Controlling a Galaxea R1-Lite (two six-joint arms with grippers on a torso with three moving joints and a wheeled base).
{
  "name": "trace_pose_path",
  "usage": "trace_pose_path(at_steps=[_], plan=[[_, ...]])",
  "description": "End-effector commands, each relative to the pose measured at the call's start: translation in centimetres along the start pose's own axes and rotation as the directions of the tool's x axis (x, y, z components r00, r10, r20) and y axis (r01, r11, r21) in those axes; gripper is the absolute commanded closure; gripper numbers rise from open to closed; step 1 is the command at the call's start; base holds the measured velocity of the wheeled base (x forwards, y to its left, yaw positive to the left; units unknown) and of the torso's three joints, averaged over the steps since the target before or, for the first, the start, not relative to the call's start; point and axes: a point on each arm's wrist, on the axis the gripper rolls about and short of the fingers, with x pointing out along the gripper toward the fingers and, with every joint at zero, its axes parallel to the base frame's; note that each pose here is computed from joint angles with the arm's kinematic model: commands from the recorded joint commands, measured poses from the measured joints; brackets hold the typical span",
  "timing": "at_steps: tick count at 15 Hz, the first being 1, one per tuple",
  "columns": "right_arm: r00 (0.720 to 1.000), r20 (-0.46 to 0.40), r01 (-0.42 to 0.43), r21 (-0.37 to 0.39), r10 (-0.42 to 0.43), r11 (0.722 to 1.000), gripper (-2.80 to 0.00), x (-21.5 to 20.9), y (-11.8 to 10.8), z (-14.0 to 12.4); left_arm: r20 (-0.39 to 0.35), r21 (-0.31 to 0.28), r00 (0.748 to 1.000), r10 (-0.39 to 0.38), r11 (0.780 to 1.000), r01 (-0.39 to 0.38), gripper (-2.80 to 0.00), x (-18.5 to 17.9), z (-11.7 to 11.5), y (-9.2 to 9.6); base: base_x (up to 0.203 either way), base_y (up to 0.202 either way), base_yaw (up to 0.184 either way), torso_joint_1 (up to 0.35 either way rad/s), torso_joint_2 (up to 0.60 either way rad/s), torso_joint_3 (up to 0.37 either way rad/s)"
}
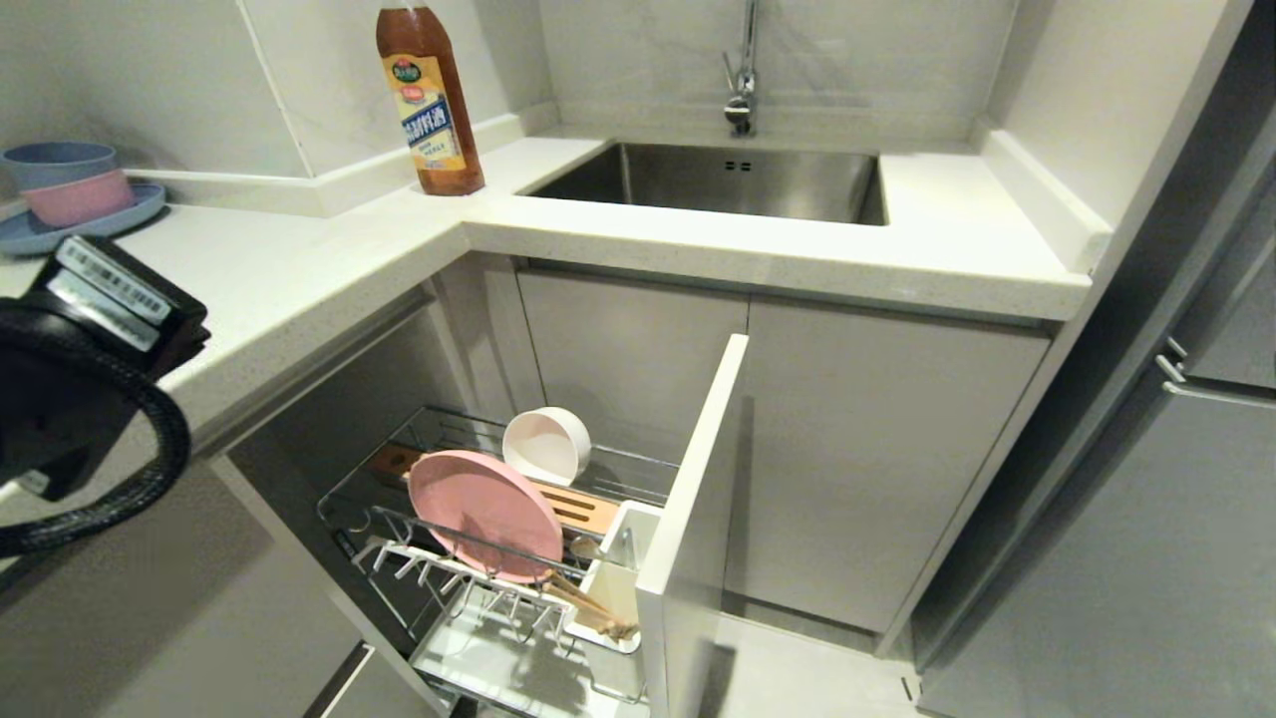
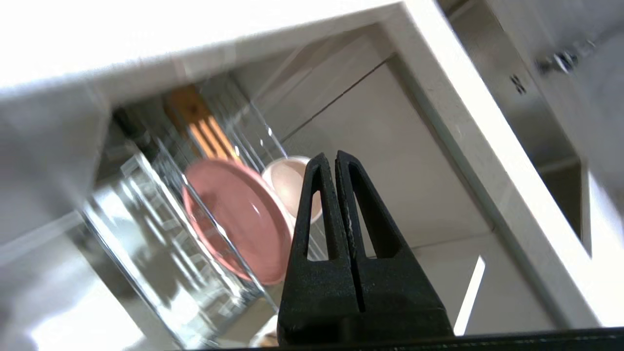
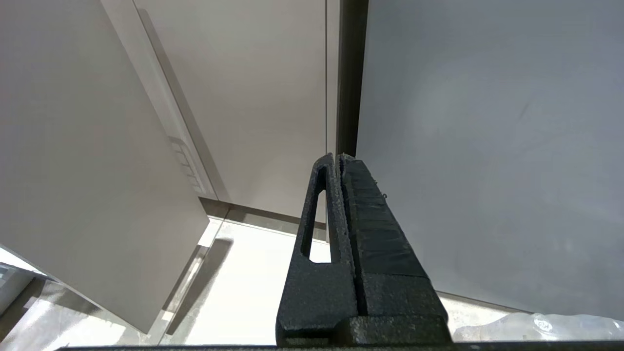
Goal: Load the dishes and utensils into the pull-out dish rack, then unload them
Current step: Take the plate out of the cupboard
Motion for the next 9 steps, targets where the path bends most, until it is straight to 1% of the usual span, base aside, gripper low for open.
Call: trace_pose_path(at_steps=[1, 2, 4, 7, 9], plan=[[1.000, -0.002, -0.001, 0.000, 0.001, 1.000, 0.00, 0.0, 0.0, 0.0, 0.028, 0.026, 0.999, -0.035, 0.999, 0.034, 0.00, -1.5, 1.7, 0.8, 0.000, 0.000, 0.000, 0.000, 0.00, 0.000], [1.000, -0.003, -0.001, 0.000, 0.001, 1.000, 0.00, 0.0, 0.0, -0.1, 0.037, 0.067, 0.998, -0.055, 0.996, 0.053, 0.00, -2.1, 2.5, 1.1, 0.000, 0.000, 0.000, 0.000, 0.00, 0.000], [1.000, -0.002, -0.001, 0.000, 0.001, 1.000, 0.00, 0.0, 0.0, -0.1, 0.043, 0.124, 0.994, -0.099, 0.988, 0.093, 0.00, -3.2, 3.9, 1.9, 0.000, 0.000, 0.000, 0.000, 0.00, 0.000], [1.000, -0.003, -0.001, -0.001, 0.001, 1.000, 0.00, 0.0, 0.0, -0.1, 0.085, 0.170, 0.988, -0.126, 0.979, 0.111, 0.00, -4.6, 5.9, 3.6, 0.000, 0.000, 0.000, 0.000, 0.00, 0.000], [1.000, -0.002, -0.001, -0.001, 0.001, 1.000, 0.00, 0.0, 0.0, 0.0, 0.117, 0.216, 0.979, -0.168, 0.966, 0.140, 0.00, -6.3, 7.1, 5.0, 0.000, 0.000, 0.000, 0.000, 0.00, 0.000]])
